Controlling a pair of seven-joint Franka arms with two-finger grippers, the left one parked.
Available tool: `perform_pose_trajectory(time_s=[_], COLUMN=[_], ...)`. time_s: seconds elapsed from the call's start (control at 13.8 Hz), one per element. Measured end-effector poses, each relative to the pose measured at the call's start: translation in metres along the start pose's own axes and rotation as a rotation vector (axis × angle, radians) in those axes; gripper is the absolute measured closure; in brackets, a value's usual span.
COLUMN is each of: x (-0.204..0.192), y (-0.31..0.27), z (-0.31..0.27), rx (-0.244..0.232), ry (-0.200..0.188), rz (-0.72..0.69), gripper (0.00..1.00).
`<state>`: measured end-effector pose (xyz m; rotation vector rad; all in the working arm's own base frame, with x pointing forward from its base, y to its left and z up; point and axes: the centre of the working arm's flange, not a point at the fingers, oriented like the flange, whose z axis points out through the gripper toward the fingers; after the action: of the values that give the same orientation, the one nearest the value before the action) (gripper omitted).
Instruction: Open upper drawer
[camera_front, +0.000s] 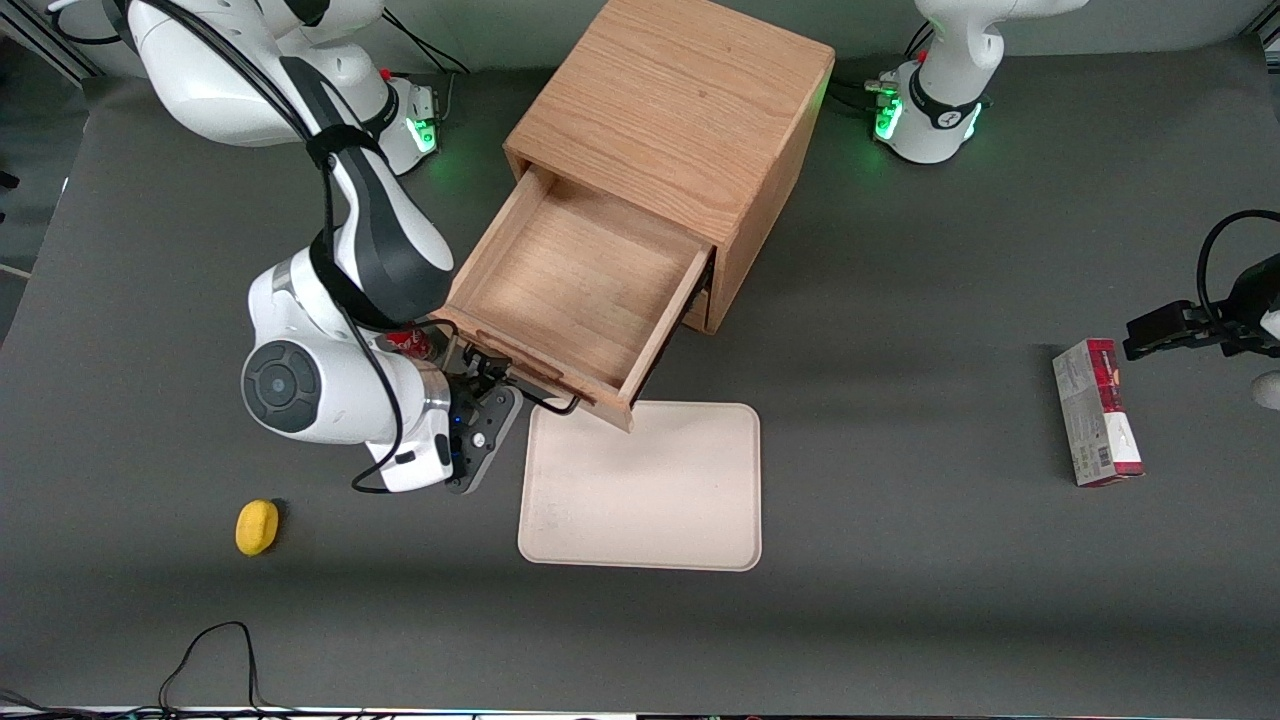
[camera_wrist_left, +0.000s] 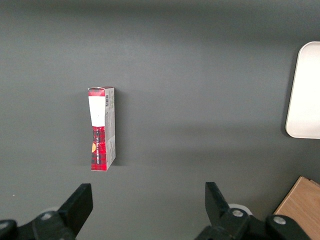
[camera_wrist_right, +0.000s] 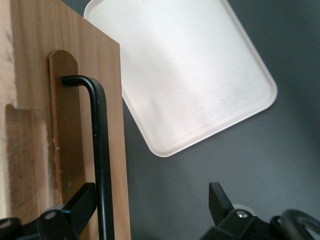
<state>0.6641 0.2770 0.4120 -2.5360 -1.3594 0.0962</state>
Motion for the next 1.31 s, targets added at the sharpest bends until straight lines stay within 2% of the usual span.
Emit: perform_pose_trajectory(time_s=[0.15, 0.29, 0.44, 0.51, 0.65, 0.73, 0.94, 1.16, 1.31], x=[-0.005, -0.014, -0.023, -0.029, -0.041, -0.048, -0.084, -0.146, -0.195], y=[0.011, 0.019, 0.024, 0.023, 0.014, 0.008, -0.007, -0.025, -0.033], z=[-0.021, -0.042, -0.061, -0.070, -0.080, -0.085, -0.108, -0.134, -0.141], rx=[-0.027, -0.067, -0.154, -0.193, -0.195, -0.189, -0.204, -0.212, -0.201], ry=[0.029, 0.028, -0.011, -0.045, -0.113, -0.132, -0.152, -0.162, -0.158], rz=[0.012, 0.025, 0.029, 0.042, 0.105, 0.143, 0.250, 0.390, 0.526], gripper=[0.00, 0.00, 0.00, 0.00, 0.00, 0.00, 0.00, 0.00, 0.00])
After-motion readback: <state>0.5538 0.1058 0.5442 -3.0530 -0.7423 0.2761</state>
